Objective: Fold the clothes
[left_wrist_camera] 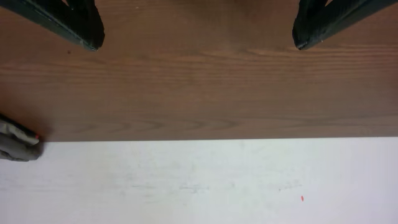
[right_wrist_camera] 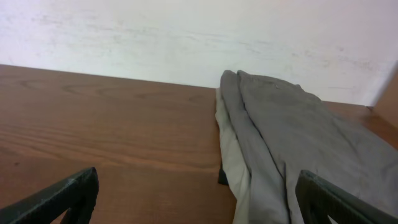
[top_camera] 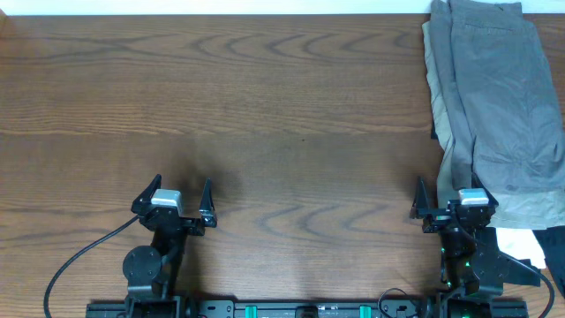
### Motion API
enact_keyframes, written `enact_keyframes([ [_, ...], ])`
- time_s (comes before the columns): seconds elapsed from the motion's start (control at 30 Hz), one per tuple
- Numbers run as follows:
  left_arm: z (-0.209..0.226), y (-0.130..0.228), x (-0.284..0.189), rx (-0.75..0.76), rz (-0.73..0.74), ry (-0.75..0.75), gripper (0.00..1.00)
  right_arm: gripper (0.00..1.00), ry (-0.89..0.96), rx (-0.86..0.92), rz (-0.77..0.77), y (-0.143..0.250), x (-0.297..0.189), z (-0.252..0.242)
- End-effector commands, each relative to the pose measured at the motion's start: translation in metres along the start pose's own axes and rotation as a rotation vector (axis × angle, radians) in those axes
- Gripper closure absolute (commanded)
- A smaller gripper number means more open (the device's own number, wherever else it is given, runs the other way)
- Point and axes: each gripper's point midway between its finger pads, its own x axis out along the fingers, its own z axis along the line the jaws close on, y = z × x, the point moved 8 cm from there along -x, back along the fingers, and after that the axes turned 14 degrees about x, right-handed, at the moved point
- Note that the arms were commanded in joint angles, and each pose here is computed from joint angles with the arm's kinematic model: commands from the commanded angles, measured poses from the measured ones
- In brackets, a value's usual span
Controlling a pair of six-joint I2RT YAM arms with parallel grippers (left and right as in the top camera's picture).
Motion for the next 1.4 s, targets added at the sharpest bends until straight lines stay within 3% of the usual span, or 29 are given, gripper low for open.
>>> enact_keyframes([
  [0.0,-0.003,0.011,0.001,-0.010,0.042,0.018,0.02,0.01,-0.009,-0.010,0.003,0.001,0.000,0.002],
  [0.97,-0.003,0.011,0.001,-0.009,0.042,0.018,0.02,0.01,-0.010,-0.010,0.000,0.001,0.000,0.002],
  [1.37,0.001,0.001,0.000,-0.001,-0.004,-0.009,0.02,0.01,-0.106,0.011,-0.181,-0.030,-0.004,0.013],
])
